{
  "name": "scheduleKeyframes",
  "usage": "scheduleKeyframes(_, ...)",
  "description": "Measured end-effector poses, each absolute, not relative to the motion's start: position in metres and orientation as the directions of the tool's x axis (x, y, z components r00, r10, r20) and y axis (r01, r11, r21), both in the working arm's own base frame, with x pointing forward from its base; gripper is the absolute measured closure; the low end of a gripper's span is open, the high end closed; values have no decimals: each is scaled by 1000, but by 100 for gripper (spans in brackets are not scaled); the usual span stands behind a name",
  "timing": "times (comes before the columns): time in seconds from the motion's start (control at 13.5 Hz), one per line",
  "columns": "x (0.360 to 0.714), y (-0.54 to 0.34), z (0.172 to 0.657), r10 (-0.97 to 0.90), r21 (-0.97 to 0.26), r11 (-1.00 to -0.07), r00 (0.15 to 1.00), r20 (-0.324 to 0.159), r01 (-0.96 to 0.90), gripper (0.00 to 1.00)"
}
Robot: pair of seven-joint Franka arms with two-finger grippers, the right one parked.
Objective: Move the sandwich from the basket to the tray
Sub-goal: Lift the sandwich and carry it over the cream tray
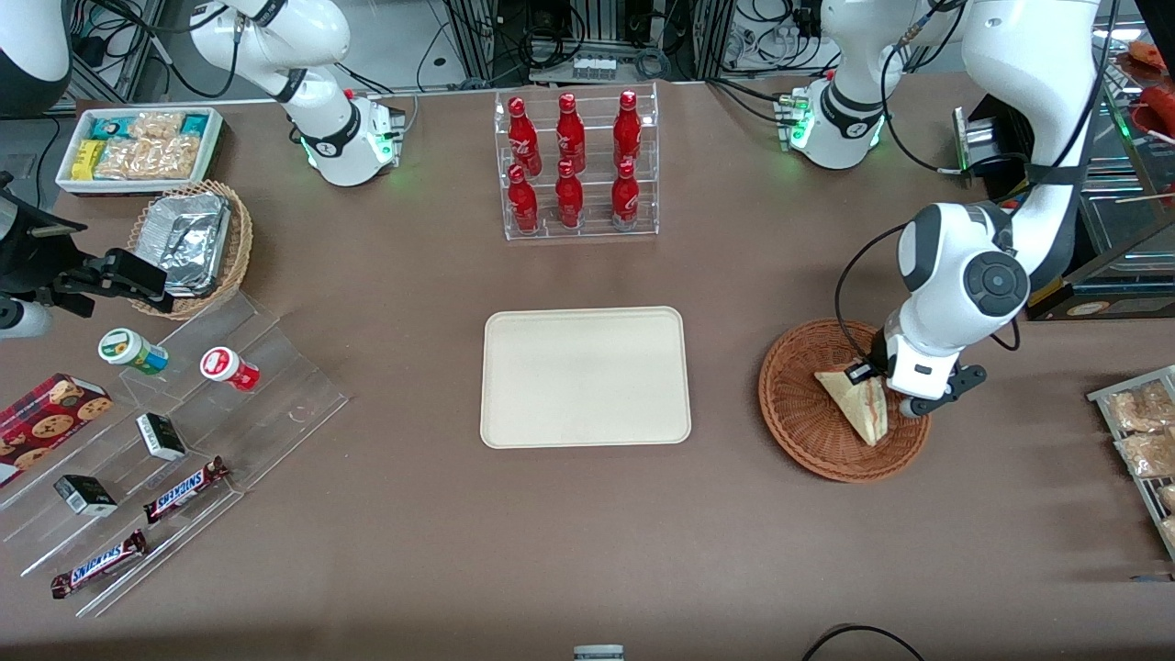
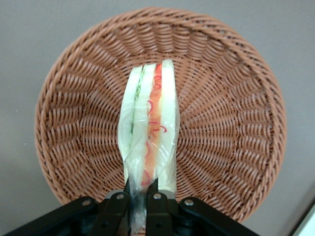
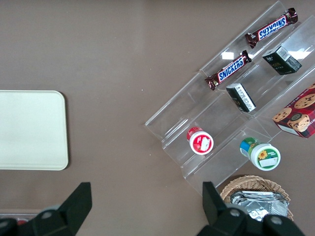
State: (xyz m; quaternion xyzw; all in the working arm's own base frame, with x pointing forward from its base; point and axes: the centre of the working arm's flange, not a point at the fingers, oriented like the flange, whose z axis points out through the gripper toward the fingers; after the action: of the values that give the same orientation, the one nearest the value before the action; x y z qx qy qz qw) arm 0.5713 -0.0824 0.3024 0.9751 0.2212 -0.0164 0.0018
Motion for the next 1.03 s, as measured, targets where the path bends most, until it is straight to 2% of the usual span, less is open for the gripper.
scheduleKeyframes(0.3,585,-96,339,328,-24,-945,942,-71,327,89)
scheduleKeyframes(0.52,583,-141,356,249,-21,-969,966,-66,248,89)
scheduleKeyframes(1.03,545,-257,362,27,-41,-999,999,-43,25,89)
